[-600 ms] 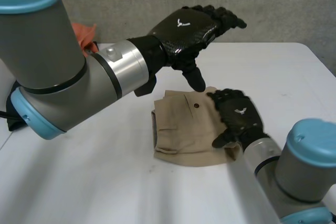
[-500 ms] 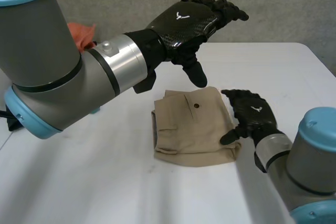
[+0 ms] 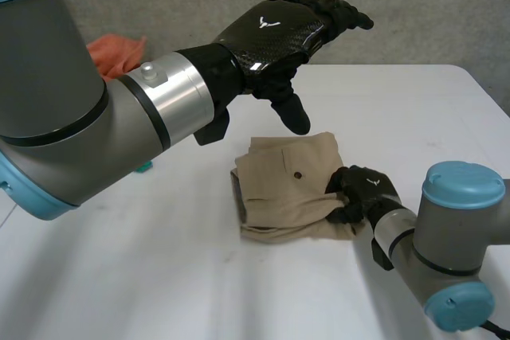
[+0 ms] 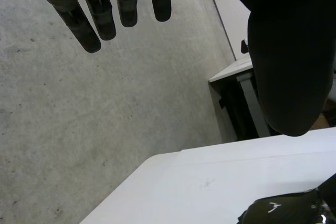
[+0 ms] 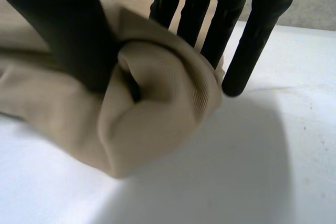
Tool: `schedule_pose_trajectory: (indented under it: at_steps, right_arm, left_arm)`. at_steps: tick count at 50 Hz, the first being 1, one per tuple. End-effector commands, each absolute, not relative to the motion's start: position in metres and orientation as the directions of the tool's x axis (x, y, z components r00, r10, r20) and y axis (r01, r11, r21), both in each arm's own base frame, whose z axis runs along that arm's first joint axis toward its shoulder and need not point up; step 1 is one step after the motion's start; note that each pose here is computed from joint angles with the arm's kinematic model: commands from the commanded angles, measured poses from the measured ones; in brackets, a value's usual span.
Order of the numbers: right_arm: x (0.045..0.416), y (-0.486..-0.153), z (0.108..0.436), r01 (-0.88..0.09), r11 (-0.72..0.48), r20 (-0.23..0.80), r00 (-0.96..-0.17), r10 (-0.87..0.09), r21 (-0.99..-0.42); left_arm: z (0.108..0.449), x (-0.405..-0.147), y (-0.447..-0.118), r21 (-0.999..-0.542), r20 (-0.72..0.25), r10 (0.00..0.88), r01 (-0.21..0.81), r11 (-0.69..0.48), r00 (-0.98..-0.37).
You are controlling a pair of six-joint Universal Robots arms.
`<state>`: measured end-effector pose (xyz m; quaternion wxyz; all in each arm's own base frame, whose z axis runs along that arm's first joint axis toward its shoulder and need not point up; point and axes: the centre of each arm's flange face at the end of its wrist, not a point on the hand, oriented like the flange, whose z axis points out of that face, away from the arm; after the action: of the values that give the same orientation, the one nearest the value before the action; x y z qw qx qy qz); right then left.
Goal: Fold the laundry.
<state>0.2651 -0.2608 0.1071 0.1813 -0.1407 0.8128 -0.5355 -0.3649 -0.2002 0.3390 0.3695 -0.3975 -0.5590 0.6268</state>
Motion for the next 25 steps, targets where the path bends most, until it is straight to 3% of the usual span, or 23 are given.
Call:
schedule_pose_trajectory:
  at_steps: [1, 5, 10, 17, 25]
  right_arm:
    - [0.269, -0.273, 0.109, -0.034, 0.356, -0.131, -0.894, -0.429, -0.934]
    - [0.273, -0.285, 0.117, -0.007, 0.309, -0.135, -0.89, -0.436, -0.951]
    - [0.274, -0.332, 0.125, 0.048, 0.203, -0.128, -0.907, -0.4, -0.978]
    - [0.23, -0.42, 0.126, 0.071, 0.153, -0.094, -0.984, -0.149, -0.986]
    - [0.166, -0.496, 0.127, 0.054, 0.116, -0.047, -0.997, 0.065, -0.992]
  left_arm:
    - [0.339, -0.36, -0.2, -0.995, -0.083, 0.905, -0.017, -0.1, -0.417]
    - [0.339, -0.357, -0.201, -0.995, -0.085, 0.904, -0.018, -0.102, -0.419]
    - [0.342, -0.354, -0.203, -0.994, -0.091, 0.903, -0.023, -0.111, -0.42]
    - [0.35, -0.348, -0.205, -0.992, -0.098, 0.896, -0.035, -0.125, -0.432]
    - [0.356, -0.346, -0.208, -0.99, -0.098, 0.896, -0.053, -0.133, -0.433]
